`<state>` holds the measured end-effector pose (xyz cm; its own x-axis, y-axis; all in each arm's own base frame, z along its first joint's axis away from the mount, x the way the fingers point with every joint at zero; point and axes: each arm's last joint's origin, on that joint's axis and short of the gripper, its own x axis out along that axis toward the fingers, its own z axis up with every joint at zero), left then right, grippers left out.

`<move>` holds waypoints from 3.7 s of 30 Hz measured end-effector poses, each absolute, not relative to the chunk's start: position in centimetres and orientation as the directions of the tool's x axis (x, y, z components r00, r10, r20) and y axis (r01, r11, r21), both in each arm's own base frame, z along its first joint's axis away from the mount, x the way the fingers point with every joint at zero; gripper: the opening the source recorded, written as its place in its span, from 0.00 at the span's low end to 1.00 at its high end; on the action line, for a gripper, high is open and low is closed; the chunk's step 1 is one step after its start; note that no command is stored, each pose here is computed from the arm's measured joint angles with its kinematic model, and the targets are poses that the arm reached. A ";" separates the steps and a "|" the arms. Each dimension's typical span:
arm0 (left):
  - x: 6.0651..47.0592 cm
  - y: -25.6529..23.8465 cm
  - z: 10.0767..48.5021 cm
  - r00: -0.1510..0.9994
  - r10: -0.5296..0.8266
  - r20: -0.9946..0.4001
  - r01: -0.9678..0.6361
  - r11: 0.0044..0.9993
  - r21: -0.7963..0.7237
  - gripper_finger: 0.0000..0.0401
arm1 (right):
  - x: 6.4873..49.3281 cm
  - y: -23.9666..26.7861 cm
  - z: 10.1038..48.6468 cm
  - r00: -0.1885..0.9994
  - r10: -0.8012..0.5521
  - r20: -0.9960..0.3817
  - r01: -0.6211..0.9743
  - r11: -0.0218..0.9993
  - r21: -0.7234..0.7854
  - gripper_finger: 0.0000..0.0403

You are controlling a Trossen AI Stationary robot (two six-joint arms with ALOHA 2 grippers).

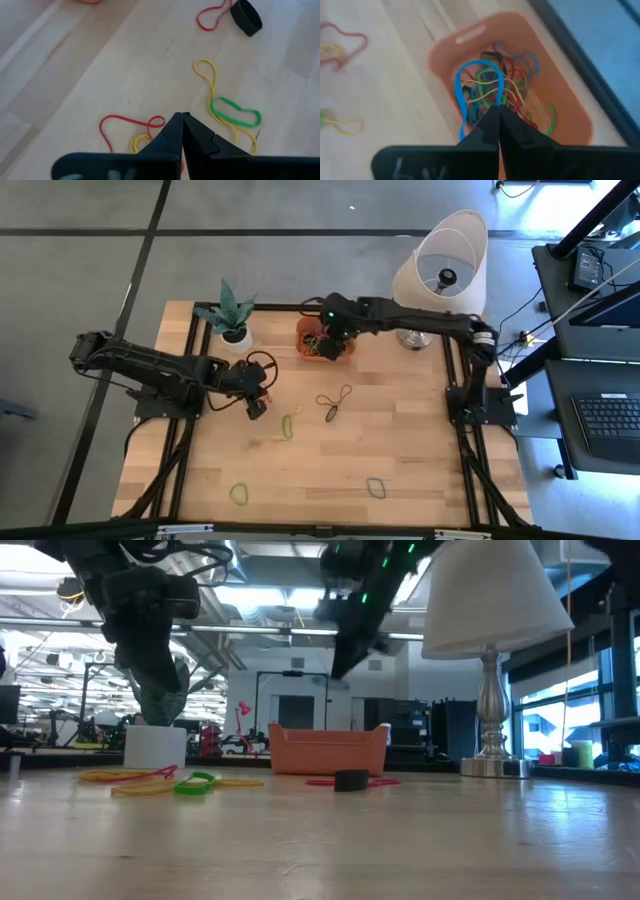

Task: Pick and place rubber bands into bin
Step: Put the top blue rubber band into the orange bin, then put the left yellow rubber band into the orange bin

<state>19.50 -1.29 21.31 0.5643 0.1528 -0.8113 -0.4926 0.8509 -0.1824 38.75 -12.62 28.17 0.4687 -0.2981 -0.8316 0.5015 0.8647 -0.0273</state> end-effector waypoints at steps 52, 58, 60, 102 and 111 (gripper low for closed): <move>20.1 -0.2 17.9 0.309 0.196 -0.931 -0.489 0.872 0.021 0.29 | 38.7 -3.7 28.2 0.324 -0.192 -0.926 0.475 0.880 -0.016 0.21; 20.7 -0.3 15.9 0.199 0.166 -0.966 -0.476 0.878 0.054 0.34 | 37.7 1.9 28.3 0.263 -0.218 -0.940 0.506 0.860 -0.058 0.18; 20.9 -0.3 15.2 0.162 0.172 -0.972 -0.474 0.877 0.076 0.34 | 37.5 3.8 28.3 0.275 -0.241 -0.931 0.532 0.845 -0.062 0.17; 22.8 -2.0 20.2 0.133 0.119 -0.984 -0.643 0.766 0.005 0.12 | 21.1 12.3 19.8 0.531 -0.163 -0.831 0.673 0.677 0.297 0.03; 24.1 -2.2 16.5 -0.038 0.129 -0.991 -0.654 0.746 0.122 0.32 | 20.5 12.0 19.2 0.518 -0.163 -0.840 0.664 0.696 0.274 0.05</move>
